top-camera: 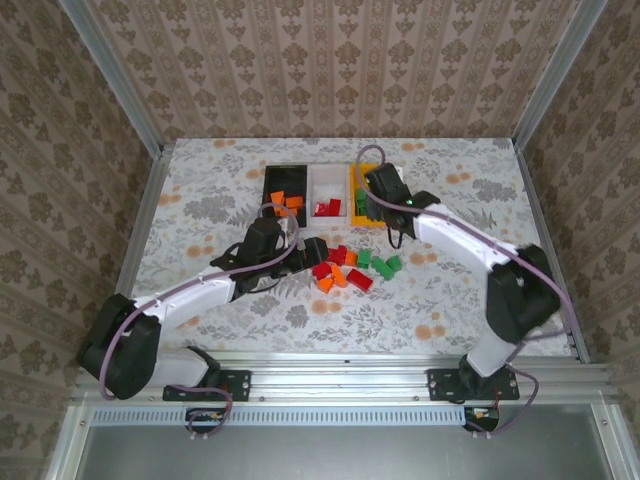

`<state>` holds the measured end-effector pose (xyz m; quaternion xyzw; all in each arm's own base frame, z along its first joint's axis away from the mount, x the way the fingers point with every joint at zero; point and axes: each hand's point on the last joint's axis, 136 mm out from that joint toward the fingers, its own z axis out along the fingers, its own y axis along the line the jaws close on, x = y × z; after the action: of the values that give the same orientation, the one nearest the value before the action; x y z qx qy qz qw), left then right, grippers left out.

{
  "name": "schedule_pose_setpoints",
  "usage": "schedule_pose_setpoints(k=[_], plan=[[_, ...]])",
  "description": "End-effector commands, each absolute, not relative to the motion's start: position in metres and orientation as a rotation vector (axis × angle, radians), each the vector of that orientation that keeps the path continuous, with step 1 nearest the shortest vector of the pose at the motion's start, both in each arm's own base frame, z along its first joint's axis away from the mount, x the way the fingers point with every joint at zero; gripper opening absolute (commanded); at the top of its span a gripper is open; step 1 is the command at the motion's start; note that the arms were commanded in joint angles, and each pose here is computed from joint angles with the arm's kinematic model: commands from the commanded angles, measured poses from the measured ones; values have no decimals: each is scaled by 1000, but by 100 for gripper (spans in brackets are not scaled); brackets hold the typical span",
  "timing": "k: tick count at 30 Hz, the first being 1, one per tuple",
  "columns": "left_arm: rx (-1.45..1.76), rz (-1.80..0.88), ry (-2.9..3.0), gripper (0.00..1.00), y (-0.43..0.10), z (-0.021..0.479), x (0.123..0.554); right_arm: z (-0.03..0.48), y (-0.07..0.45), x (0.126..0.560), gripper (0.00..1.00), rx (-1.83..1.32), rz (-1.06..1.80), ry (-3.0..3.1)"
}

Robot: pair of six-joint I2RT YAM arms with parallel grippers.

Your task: Sort the legos into containers by color

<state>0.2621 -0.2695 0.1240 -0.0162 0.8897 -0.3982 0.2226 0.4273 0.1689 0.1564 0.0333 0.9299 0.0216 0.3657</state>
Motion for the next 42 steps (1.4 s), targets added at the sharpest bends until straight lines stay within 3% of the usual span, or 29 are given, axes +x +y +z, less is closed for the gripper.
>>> schedule_pose_setpoints(k=[1,10,18,24,30,36,42], plan=[[-63,-1146,2434,100,-271,134,263,134,186,450,29,-38,104,2477],[-58,-1109,2446,100,-262,134,259,102,182,510,32,-21,56,2537],[-57,-1110,2457,100,-264,132,262,96,179,512,47,-38,45,2578],[-49,-1124,2460,100,-268,134,264,134,176,508,48,-34,67,2511],[-43,-1117,2449,100,-267,137,264,182,165,455,48,-10,141,2405],[-2,-1117,2450,100,-273,138,263,139,162,369,43,-153,144,2519],[18,-1136,2461,100,-282,135,263,95,171,320,41,-386,64,2629]])
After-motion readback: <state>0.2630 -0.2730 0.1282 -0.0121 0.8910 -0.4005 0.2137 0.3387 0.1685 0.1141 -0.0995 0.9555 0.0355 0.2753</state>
